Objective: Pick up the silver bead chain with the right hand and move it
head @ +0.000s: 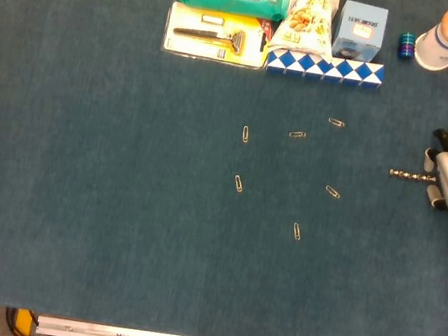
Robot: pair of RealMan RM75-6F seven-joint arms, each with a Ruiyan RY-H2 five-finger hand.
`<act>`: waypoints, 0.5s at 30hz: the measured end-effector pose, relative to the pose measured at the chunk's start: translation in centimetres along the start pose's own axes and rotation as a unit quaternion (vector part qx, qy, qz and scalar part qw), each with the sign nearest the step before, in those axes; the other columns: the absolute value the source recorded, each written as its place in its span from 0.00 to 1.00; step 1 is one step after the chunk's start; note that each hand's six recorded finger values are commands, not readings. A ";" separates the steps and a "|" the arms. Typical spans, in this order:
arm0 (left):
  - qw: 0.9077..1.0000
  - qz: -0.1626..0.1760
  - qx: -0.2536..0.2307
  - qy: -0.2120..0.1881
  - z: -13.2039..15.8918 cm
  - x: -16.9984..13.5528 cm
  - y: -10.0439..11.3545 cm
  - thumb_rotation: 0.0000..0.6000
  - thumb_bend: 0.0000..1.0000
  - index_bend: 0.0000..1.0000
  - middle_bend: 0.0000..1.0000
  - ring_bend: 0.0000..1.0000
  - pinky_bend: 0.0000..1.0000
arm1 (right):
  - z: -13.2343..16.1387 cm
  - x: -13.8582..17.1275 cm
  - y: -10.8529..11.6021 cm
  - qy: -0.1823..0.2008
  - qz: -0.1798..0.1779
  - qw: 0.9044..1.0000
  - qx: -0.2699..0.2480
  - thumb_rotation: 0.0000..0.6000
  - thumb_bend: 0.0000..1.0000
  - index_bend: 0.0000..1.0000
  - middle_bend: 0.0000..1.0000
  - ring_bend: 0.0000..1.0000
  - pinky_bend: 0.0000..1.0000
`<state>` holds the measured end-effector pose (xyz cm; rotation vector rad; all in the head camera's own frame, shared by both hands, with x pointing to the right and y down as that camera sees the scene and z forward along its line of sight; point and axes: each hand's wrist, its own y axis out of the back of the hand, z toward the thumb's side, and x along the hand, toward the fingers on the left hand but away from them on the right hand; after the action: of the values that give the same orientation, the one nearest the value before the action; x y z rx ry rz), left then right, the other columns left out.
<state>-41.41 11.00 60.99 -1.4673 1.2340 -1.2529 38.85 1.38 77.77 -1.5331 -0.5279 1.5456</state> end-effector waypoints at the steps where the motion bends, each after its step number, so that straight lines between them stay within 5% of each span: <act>1: 1.000 0.000 0.000 0.000 0.0 0.0 0.0 1.00 0.03 0.32 0.22 0.23 0.44 | 0.0 0.0 0.0 0.000 0.000 1.000 0.001 1.00 0.33 0.47 0.17 0.07 0.24; 15: 1.000 0.001 -0.002 0.000 0.0 -0.1 0.2 1.00 0.03 0.32 0.22 0.23 0.44 | 0.3 -0.4 -0.1 -0.002 0.007 1.000 0.007 1.00 0.33 0.50 0.17 0.07 0.24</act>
<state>-41.46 11.07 60.82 -1.4687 1.2387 -1.2495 38.55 1.21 78.16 -1.5263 -0.5092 1.5608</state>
